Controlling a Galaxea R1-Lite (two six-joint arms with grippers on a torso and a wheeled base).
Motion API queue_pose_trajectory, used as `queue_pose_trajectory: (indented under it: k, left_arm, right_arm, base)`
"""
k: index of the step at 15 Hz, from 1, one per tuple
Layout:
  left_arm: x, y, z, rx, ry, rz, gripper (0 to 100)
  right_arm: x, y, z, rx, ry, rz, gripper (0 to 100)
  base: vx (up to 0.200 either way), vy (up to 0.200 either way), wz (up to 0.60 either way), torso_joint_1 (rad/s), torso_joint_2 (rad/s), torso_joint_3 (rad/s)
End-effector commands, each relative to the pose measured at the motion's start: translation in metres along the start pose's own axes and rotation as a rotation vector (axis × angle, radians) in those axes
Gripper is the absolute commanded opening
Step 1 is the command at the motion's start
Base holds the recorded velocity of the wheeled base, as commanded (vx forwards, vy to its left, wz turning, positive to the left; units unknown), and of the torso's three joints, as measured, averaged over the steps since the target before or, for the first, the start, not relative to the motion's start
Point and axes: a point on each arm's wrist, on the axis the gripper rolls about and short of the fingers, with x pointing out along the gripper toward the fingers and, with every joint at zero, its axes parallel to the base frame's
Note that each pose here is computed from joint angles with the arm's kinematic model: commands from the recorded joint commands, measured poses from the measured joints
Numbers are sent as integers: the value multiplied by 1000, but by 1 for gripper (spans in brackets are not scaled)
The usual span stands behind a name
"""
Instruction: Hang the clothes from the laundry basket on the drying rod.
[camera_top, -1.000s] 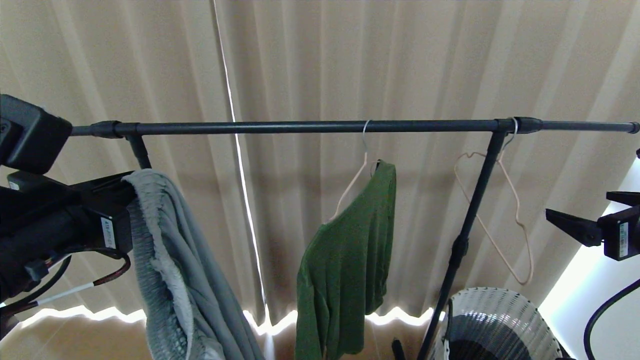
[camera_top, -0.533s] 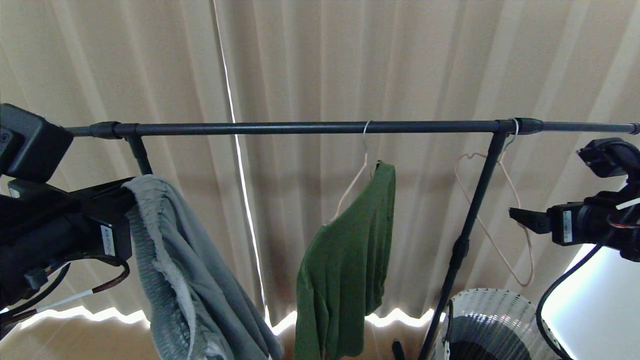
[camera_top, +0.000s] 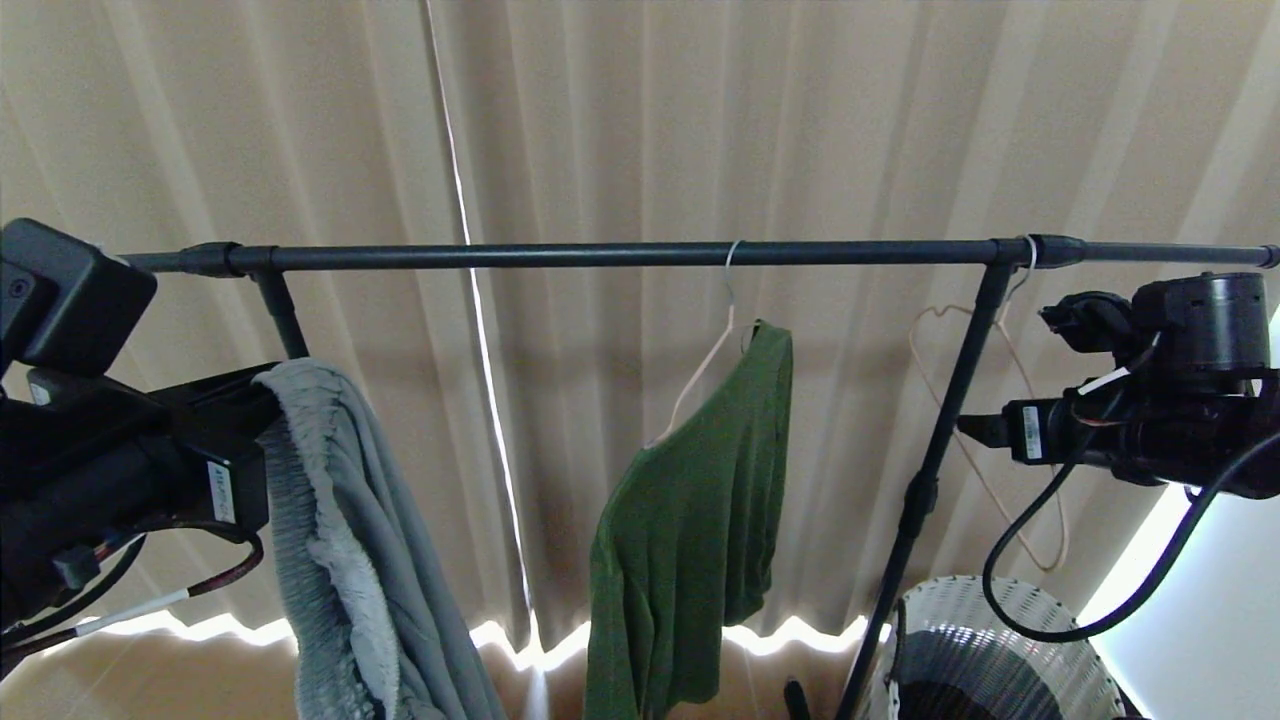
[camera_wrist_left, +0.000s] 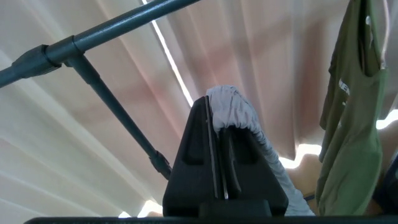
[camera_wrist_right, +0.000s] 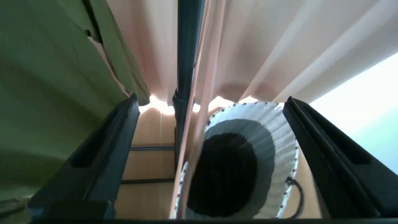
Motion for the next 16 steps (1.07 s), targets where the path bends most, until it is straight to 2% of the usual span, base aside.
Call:
queue_pose_trajectory:
  k: [1, 3, 4, 12, 16]
  left_arm:
    - [0, 0, 0, 0, 1, -1, 0]
    - [0, 0, 0, 1, 1, -1, 0]
    - [0, 0, 0, 2, 2, -1, 0]
    - [0, 0, 0, 3, 1, -1, 0]
    - [0, 1, 0, 5, 3, 5, 0]
  right_arm:
    - [13, 2, -2, 2, 26, -6, 100]
    - [12, 1, -1, 3, 21, -5, 100]
    - [10, 1, -1, 4, 18, -5, 0]
    - [-9, -3, 7, 15, -37, -6, 0]
    - [-31, -7, 11, 27, -90, -7, 0]
  base:
    - [0, 0, 0, 0, 0, 0]
    - [0, 0, 0, 0, 0, 0]
    - [0, 0, 0, 0, 0, 0]
    - [0, 0, 0, 0, 0, 0]
    - [0, 0, 0, 0, 0, 0]
